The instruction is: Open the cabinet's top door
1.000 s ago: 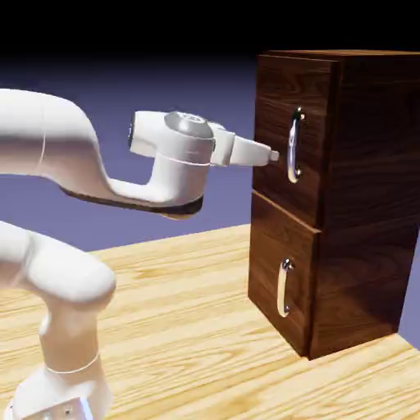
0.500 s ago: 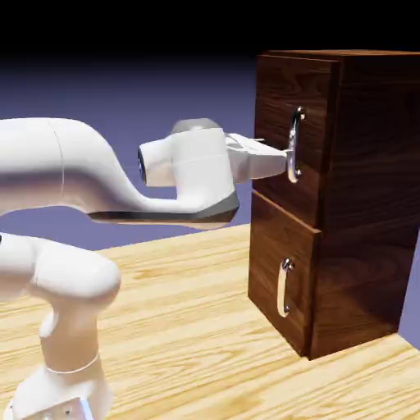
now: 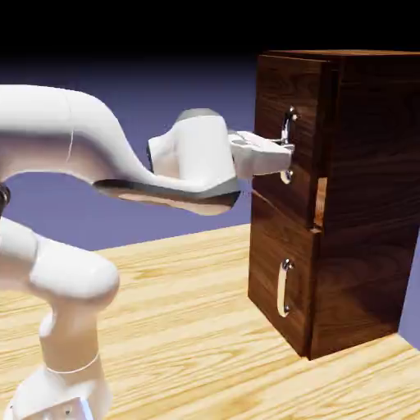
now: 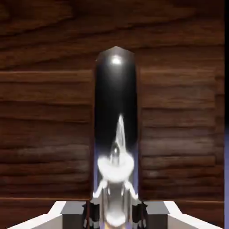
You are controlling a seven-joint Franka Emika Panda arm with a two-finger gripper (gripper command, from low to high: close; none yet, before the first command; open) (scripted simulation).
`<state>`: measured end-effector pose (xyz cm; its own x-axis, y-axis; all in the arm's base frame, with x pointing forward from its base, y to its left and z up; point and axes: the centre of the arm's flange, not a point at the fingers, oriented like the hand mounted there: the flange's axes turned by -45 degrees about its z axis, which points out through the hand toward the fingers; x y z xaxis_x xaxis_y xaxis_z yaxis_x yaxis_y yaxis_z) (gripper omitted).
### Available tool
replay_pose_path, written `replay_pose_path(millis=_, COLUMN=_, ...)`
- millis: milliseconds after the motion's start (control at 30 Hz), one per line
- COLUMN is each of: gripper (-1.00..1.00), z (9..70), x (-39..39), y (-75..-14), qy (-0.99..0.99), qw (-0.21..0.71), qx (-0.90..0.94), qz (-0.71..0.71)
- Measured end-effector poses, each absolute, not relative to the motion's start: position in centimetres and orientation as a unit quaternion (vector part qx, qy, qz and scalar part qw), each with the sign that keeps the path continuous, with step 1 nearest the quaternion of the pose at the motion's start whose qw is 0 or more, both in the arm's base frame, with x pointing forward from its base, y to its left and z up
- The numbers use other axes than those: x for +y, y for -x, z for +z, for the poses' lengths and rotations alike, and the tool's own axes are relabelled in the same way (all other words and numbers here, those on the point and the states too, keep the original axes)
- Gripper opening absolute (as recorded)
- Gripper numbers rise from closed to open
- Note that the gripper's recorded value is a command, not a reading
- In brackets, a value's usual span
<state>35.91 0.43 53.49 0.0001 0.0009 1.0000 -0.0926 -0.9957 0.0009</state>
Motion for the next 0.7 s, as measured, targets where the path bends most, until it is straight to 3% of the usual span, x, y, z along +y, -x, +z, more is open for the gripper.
replay_pose_path(millis=700, gripper=-1.0, z=53.5, x=6.4, y=-30.3, qy=-0.693, qw=0.141, qx=-0.14, qz=0.693)
